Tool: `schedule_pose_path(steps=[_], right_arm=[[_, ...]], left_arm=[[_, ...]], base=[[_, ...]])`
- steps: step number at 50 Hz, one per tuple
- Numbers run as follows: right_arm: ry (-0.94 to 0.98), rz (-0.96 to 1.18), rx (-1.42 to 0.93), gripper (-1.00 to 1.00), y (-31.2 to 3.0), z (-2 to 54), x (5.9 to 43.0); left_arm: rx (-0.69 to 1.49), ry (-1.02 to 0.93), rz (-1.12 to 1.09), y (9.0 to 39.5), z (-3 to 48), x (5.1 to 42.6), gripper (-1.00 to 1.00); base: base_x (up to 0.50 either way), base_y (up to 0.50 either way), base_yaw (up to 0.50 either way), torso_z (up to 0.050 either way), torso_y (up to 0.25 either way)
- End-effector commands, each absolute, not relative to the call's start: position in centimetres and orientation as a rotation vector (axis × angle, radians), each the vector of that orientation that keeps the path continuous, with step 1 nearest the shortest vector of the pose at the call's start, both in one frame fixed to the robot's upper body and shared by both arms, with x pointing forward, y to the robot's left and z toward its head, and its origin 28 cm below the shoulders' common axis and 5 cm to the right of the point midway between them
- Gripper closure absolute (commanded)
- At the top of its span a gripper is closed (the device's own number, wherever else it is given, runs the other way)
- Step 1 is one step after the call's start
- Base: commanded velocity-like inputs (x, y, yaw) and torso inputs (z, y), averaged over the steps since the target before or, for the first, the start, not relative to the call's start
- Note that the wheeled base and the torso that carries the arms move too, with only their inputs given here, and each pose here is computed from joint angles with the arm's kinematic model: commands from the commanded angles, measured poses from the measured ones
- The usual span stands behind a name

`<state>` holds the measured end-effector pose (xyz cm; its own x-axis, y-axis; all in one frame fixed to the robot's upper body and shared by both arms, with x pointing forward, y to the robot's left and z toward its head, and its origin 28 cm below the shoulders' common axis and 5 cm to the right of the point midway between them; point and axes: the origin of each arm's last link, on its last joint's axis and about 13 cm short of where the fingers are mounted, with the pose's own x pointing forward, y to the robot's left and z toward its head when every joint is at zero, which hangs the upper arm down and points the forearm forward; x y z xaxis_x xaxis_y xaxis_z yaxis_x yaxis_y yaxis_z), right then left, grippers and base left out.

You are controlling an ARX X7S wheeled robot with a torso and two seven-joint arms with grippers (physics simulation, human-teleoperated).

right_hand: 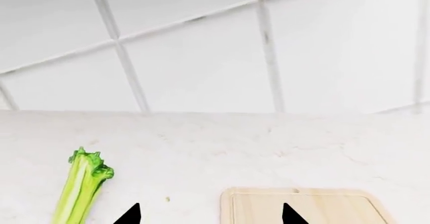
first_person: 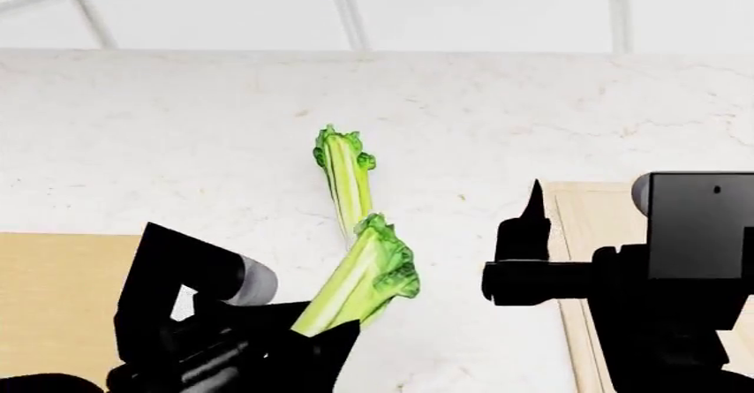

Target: Place the celery and the celery on separate cutting boards.

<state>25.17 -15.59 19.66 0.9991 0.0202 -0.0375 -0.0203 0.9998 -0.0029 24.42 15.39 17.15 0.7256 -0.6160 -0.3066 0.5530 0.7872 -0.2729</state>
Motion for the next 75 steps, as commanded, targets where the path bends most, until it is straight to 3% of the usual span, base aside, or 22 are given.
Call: schedule_pose_path(steps=[1, 9, 20, 34, 56, 57, 65, 75], right_arm=[[0.023, 0.039, 0.012, -1.00, -14.7, 21.5, 26.3], [0.081, 0.081, 0.031, -1.00, -13.8, 21.3, 27.6], [0.243, 0.224, -0.035, -1.00, -9.8, 20.6, 32.3], [0.364, 0.262, -0.027, -1.00, -6.1, 19.5, 37.5], [0.426, 0.287, -0.019, -1.00, -5.0, 18.4, 38.0], [0.429, 0.285, -0.008, -1.00, -5.1, 18.4, 38.0], [0.441, 0.286, -0.005, -1.00, -4.8, 17.9, 38.4], [0.446, 0.295, 0.002, -1.00, -3.9, 18.9, 39.5]], left_arm=[[-0.189, 0.232, -0.489, 19.9, 21.7, 24.0, 1.00], [-0.173, 0.183, -0.318, 24.1, 22.3, 23.6, 1.00], [-0.121, 0.188, -0.072, 31.0, 22.9, 20.6, 1.00], [-0.125, 0.276, 0.032, 33.2, 19.0, 21.6, 1.00], [-0.062, 0.432, 0.077, 34.4, 15.0, 23.0, 1.00], [-0.062, 0.434, 0.077, 34.4, 15.0, 23.0, -1.00], [-0.045, 0.421, 0.059, 34.0, 15.5, 22.8, -1.00], [-0.028, 0.282, 0.091, 34.8, 20.0, 20.6, -1.00]], base=[[0.00, 0.00, 0.00, 0.000, 0.000], [0.00, 0.00, 0.00, 0.000, 0.000], [0.00, 0.00, 0.00, 0.000, 0.001], [0.00, 0.00, 0.00, 0.000, 0.000], [0.00, 0.00, 0.00, 0.000, 0.000], [0.00, 0.00, 0.00, 0.000, 0.000], [0.00, 0.00, 0.00, 0.000, 0.000], [0.00, 0.00, 0.00, 0.000, 0.000]])
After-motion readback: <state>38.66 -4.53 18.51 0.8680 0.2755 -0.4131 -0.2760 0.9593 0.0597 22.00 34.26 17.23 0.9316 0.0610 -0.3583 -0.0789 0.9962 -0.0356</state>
